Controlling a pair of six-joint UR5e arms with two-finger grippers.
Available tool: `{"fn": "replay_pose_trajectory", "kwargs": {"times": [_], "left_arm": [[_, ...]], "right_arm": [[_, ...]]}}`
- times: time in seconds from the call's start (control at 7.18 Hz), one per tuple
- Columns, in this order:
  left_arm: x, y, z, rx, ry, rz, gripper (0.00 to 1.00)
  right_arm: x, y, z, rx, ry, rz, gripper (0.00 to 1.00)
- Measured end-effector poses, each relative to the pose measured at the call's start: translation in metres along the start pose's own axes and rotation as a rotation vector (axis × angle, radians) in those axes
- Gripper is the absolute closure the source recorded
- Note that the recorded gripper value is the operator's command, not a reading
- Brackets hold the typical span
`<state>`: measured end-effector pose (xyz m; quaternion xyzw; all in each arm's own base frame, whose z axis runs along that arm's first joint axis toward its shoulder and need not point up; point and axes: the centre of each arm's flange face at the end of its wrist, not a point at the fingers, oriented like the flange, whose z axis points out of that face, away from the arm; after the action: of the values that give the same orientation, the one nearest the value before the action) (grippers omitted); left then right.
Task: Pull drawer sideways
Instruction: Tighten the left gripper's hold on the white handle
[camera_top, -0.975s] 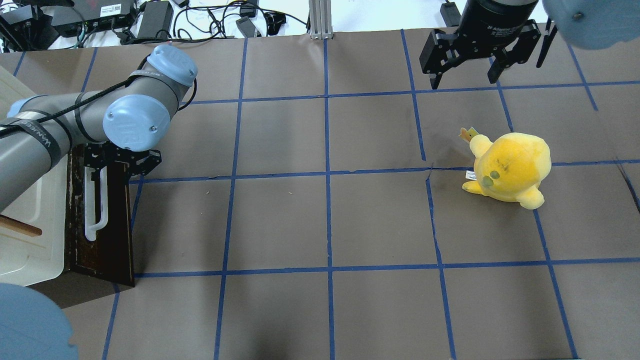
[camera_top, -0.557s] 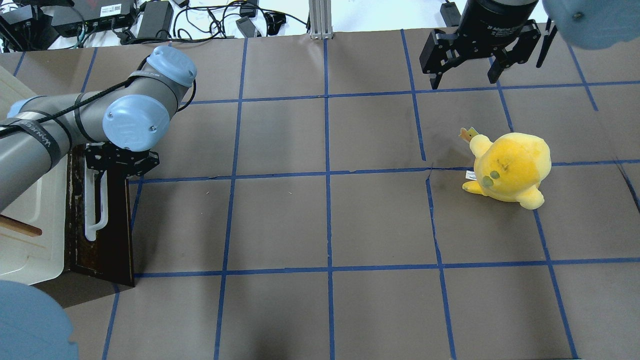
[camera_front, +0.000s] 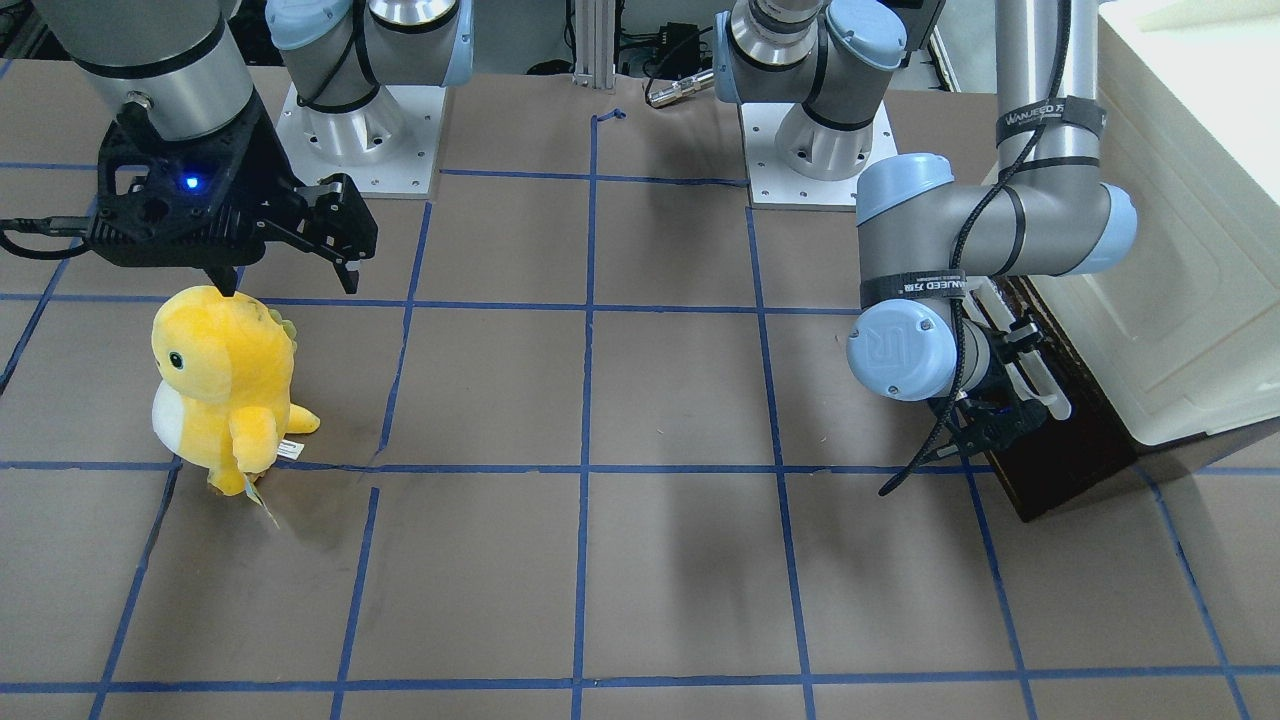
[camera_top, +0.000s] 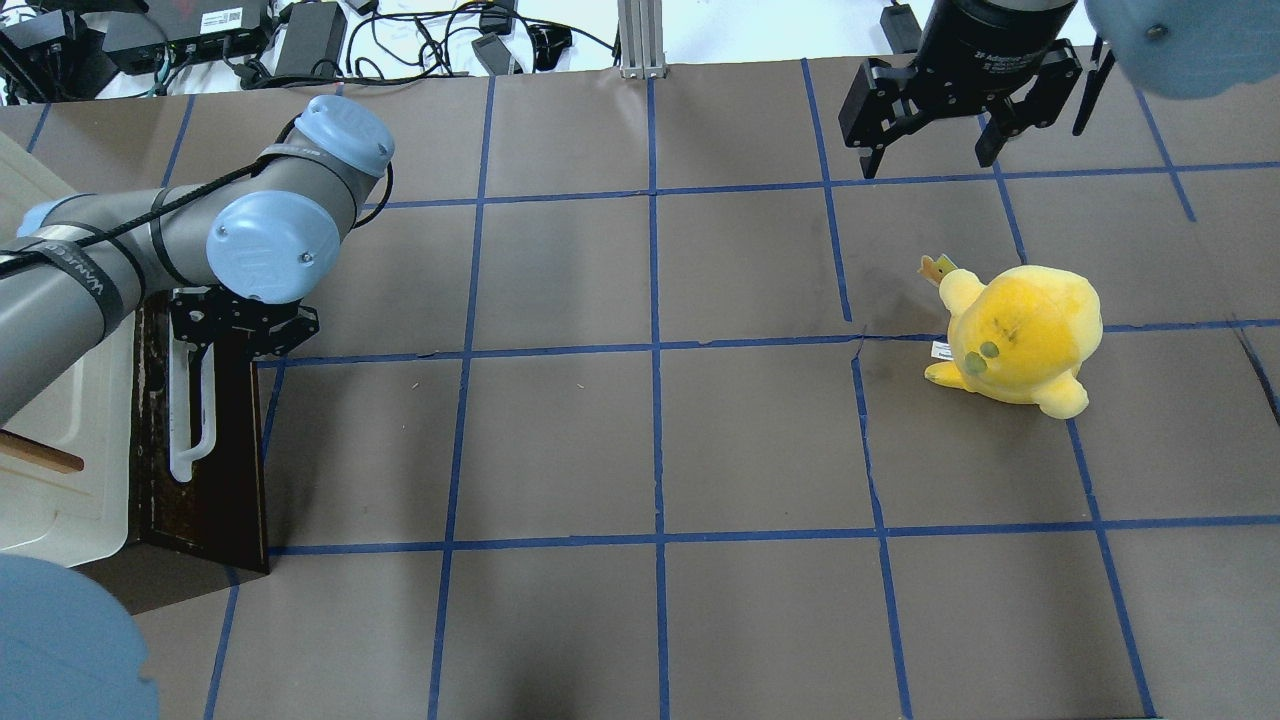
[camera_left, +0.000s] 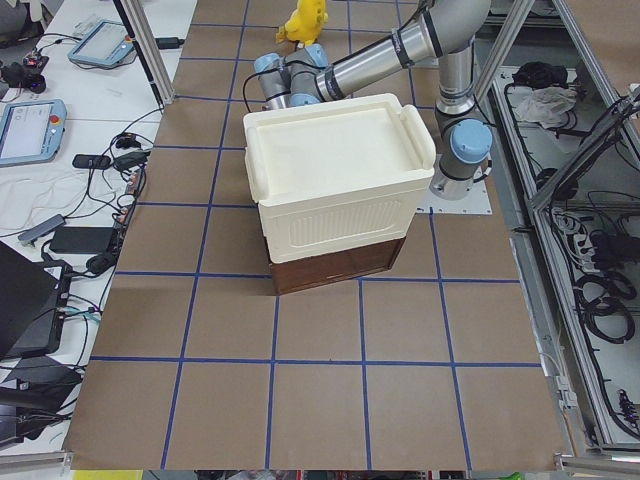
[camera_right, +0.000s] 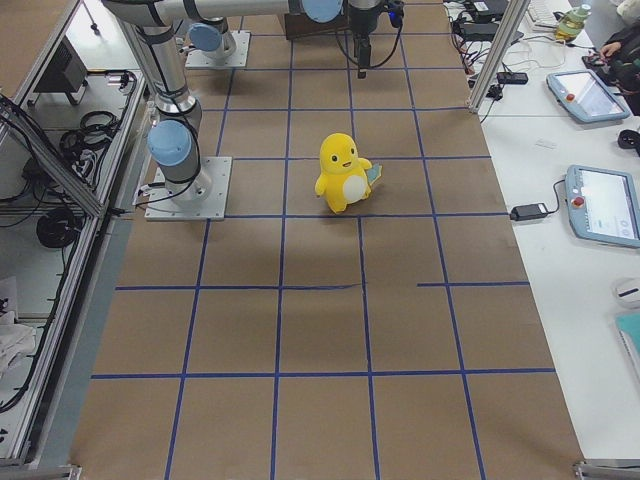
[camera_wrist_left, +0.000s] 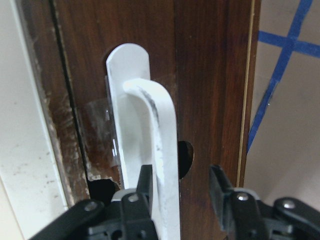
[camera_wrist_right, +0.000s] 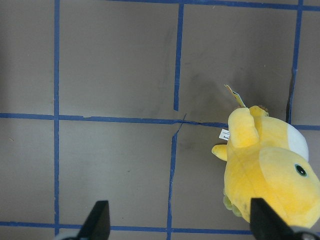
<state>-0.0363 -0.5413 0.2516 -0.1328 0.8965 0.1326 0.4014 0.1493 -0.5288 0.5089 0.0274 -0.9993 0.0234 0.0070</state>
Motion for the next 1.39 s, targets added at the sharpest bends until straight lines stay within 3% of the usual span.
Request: {"fn": "replay_pose_trajectory", "kwargs": {"times": [0.28,0.42,0.98,1.39], "left_arm": [[0.0000,0.0005,0.0010,-0.002,-0.001,0.002,0.55],[0.0000,0.0005,0.0012,-0.002,-0.001,0.002,0.64],[-0.0014,0.0015,0.0005,0.000,0.000,0.000,0.67],[-0.0031,0.0012,0.0019,-0.005,0.000,-0.001,0.64]], "right_arm": [[0.0000,0.0000,0.0000,0.000,0.000,0.000,0.00],[0.0000,0.0000,0.0000,0.000,0.000,0.000,0.00],[0.0001,0.0000,0.0000,0.000,0.001,0.000,0.00],[0.0000,0.0000,0.0000,0.000,0.000,0.000,0.00]]}}
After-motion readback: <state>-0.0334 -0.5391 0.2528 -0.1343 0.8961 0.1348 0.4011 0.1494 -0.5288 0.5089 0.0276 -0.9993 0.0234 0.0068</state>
